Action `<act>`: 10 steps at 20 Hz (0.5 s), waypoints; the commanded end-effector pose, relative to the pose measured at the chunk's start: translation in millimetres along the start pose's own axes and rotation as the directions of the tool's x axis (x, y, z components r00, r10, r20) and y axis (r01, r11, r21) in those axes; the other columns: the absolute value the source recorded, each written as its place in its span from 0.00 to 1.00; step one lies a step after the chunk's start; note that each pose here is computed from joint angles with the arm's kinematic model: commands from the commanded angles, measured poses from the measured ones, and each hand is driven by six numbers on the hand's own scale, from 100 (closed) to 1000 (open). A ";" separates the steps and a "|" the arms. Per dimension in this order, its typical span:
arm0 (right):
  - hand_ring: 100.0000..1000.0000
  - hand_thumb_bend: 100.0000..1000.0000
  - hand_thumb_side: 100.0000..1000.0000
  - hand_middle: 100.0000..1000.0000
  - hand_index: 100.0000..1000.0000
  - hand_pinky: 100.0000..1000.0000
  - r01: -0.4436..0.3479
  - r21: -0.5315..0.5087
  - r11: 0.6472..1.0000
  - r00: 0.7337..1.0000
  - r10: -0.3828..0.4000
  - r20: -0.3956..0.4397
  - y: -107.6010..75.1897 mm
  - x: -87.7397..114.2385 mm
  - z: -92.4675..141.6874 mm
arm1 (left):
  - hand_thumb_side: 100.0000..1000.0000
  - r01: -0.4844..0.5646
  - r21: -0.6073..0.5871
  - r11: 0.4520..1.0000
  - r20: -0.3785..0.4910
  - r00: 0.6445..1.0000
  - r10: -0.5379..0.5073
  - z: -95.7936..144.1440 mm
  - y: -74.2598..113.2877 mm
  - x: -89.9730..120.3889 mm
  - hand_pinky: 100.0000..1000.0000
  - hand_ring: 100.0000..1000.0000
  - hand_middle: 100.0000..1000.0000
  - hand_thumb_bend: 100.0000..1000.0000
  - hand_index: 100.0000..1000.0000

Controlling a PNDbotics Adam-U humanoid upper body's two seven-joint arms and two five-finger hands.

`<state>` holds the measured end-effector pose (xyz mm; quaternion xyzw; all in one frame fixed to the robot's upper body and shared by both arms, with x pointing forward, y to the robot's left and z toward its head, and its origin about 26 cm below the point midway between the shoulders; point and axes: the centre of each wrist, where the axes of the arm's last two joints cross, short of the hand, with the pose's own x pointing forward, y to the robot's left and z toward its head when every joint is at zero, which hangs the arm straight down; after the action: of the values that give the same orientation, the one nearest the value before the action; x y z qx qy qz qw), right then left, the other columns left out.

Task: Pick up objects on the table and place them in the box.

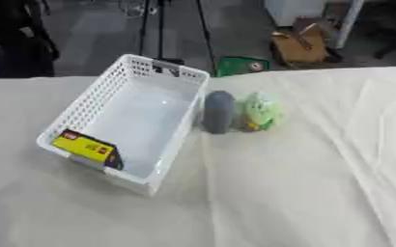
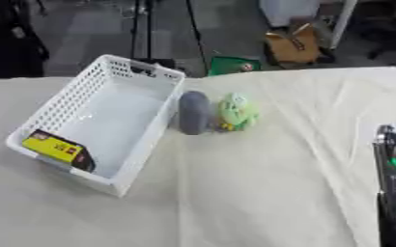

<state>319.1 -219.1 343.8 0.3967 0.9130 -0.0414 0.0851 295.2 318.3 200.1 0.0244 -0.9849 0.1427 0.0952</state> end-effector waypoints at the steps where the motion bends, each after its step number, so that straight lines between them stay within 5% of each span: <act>1: 0.80 0.00 1.00 0.80 0.94 0.80 -0.054 0.171 0.984 0.994 0.036 0.103 17.2 4.0 -21.8 | 0.64 -0.007 -0.024 1.000 0.015 1.000 0.007 -6.2 -1.7 4.1 0.67 0.64 0.76 0.00 0.73; 5: 0.85 0.06 1.00 0.83 0.96 0.82 -0.109 0.450 0.887 0.974 0.005 0.225 69.0 10.7 -51.8 | 0.64 -0.009 -0.026 1.000 0.000 1.000 0.009 -3.8 -1.5 4.1 0.67 0.64 0.76 0.00 0.73; 10: 0.86 0.08 1.00 0.87 0.96 0.83 -0.197 0.631 0.750 0.948 -0.018 0.318 105.7 11.6 -68.8 | 0.64 -0.011 -0.029 1.000 -0.009 1.000 0.011 -2.1 -0.9 4.3 0.67 0.64 0.76 0.00 0.73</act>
<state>375.6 -132.4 403.2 0.4239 0.8153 -0.3858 0.0825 294.3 317.1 195.5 0.0190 -0.9840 0.1396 0.1090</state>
